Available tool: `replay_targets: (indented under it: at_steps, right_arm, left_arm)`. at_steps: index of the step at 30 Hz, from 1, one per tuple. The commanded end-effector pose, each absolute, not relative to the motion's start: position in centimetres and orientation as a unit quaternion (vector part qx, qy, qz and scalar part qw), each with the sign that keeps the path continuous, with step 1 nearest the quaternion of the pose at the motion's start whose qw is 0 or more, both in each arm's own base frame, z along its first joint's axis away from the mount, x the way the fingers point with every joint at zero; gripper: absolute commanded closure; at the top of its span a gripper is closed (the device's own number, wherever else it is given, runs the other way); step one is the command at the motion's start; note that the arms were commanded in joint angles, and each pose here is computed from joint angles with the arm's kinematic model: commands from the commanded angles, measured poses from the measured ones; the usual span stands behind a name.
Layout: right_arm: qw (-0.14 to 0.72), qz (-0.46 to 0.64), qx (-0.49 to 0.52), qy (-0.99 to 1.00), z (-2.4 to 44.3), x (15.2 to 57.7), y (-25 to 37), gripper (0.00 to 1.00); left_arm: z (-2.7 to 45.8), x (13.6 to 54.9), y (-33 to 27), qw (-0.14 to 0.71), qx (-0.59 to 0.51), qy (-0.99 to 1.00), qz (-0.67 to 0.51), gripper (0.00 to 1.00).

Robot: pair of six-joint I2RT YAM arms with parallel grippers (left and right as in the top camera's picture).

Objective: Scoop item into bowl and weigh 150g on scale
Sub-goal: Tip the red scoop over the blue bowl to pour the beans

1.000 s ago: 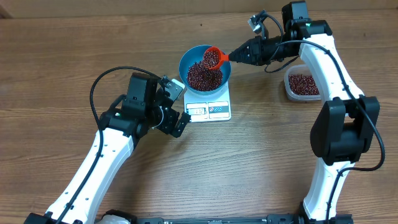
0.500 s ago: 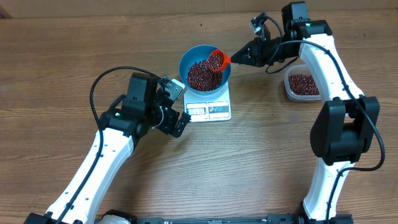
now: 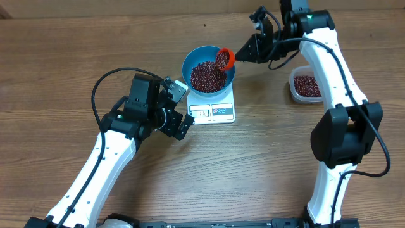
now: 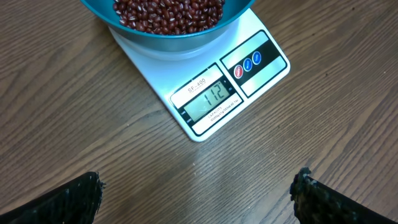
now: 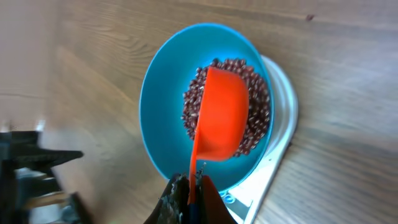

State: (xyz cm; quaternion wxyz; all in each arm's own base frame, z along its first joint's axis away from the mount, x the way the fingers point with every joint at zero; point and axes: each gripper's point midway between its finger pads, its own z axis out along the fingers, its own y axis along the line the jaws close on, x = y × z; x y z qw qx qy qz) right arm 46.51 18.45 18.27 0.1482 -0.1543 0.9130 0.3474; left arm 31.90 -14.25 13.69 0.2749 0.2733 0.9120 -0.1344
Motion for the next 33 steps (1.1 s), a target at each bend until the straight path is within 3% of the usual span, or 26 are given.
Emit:
replay_targets:
  at_steps: [1, 26, 33]
  right_arm:
    - [0.178, 0.292, -0.177, 0.923, 19.1, 47.4, 18.3, 0.96]
    - [0.230, 0.000, -0.337, 0.913, 20.2, 46.6, 21.0, 0.96]
    - [0.229, -0.011, -0.351, 0.908, 20.2, 45.9, 22.3, 0.96]
  left_arm:
    - [13.4, 31.9, -14.3, 0.270, 0.269, 0.914, -0.137, 0.01]
    - [13.4, 31.9, -14.3, 0.270, 0.269, 0.914, -0.137, 0.00]
    - [13.4, 31.9, -14.3, 0.270, 0.269, 0.914, -0.137, 0.00]
